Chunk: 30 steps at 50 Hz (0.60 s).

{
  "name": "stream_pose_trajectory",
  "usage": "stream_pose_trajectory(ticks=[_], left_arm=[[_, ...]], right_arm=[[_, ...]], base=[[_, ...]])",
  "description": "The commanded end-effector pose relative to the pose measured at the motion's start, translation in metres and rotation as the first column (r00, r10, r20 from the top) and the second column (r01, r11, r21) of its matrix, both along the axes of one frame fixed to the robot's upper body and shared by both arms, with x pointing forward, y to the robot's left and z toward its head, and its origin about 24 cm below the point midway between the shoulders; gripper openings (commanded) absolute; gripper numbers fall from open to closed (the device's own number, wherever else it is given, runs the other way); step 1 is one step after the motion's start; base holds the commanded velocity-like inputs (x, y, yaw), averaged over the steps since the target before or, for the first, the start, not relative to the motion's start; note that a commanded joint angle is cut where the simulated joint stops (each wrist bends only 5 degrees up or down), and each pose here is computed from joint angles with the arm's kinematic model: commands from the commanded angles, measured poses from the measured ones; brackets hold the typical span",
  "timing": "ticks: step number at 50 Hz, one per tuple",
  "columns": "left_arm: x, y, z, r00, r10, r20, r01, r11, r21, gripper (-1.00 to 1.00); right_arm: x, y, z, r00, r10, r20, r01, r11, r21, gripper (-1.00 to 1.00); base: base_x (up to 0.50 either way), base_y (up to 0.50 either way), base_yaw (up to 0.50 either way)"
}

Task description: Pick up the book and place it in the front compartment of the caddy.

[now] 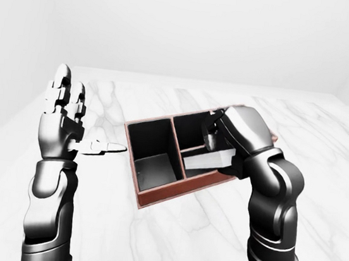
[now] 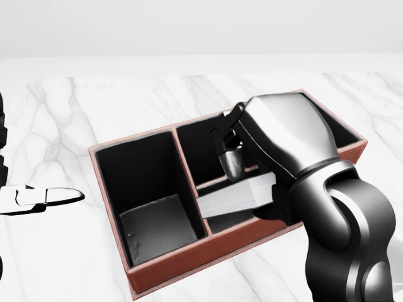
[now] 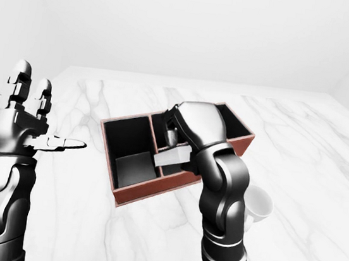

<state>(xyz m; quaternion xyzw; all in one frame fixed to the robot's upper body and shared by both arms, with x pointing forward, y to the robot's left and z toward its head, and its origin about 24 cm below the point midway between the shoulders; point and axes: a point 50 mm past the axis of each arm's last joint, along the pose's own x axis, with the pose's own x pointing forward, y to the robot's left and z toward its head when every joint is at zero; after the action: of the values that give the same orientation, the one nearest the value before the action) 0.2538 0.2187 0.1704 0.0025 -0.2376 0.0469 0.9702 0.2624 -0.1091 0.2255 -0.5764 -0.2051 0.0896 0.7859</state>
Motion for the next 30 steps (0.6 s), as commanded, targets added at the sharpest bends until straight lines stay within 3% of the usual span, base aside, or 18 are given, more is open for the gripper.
stream_pose_trajectory(ticks=[1, 30], left_arm=[[0.001, 0.0, 0.0, 1.0, 0.001, -0.002, -0.001, 1.0, -0.001, 1.0], [0.0, 0.0, 0.0, 1.0, -0.002, -0.001, 0.002, 1.0, 0.001, 1.0]], right_arm=[[0.011, 0.006, 0.009, 1.0, -0.004, 0.016, 0.004, 1.0, -0.019, -1.0], [0.032, 0.008, 0.013, 0.999, -0.026, 0.02, 0.027, 0.999, -0.036, -1.0]], base=[[0.0, 0.0, 0.0], [0.0, 0.0, 0.0]])
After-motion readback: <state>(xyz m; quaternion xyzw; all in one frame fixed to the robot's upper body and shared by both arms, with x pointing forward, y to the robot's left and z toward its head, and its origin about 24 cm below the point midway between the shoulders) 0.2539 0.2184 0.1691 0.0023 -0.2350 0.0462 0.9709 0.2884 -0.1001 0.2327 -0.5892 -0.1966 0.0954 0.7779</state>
